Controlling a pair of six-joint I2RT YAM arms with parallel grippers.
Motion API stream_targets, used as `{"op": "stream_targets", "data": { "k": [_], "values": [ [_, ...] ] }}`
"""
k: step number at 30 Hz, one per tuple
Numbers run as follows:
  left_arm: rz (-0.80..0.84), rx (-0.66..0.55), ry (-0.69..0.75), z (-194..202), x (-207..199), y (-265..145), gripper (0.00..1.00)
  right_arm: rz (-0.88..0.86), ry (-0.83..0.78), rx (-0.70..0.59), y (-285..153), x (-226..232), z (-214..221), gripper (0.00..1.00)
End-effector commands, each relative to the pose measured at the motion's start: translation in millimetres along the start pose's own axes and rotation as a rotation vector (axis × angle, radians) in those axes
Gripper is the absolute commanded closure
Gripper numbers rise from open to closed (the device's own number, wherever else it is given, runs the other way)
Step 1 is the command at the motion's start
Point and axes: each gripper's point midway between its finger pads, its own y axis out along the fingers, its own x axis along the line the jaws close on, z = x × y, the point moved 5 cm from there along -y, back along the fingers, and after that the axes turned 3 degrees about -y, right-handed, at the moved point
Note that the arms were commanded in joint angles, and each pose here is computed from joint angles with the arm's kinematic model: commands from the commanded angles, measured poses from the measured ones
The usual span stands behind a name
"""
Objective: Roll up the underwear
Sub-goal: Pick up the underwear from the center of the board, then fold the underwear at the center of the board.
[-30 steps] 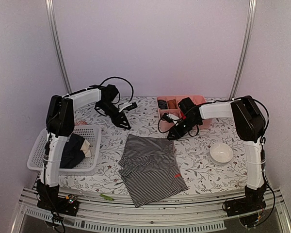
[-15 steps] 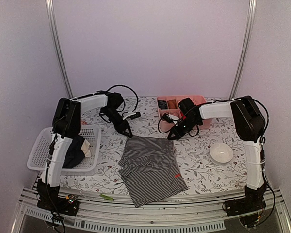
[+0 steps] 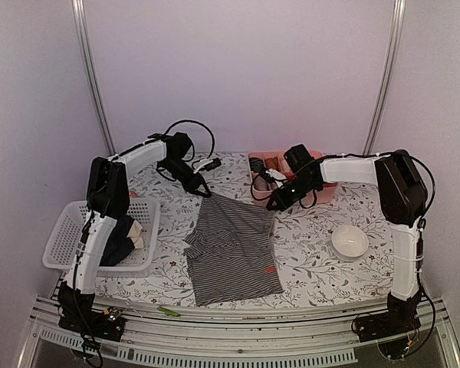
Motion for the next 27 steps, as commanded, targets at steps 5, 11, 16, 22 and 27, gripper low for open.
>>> {"op": "stream_targets", "data": {
  "k": [5, 11, 16, 22, 27],
  "values": [
    [-0.067, -0.125, 0.149, -31, -13, -52, 1.00, 0.067, -0.064, -0.218, -58, -7, -57, 1.00],
    [0.009, -0.173, 0.172, -24, -52, -68, 1.00, -0.053, -0.089, -0.216, -58, 27, -45, 1.00],
    [0.066, -0.133, 0.175, 5, -83, -57, 1.00, -0.127, -0.094, -0.195, -56, 55, -19, 1.00],
    [0.148, -0.046, 0.147, 54, -120, -22, 1.00, -0.208, -0.090, -0.143, -43, 83, 9, 1.00],
    [0.176, -0.010, 0.128, 81, -144, -5, 1.00, -0.262, -0.085, -0.078, -28, 105, 38, 1.00]
  ]
}}
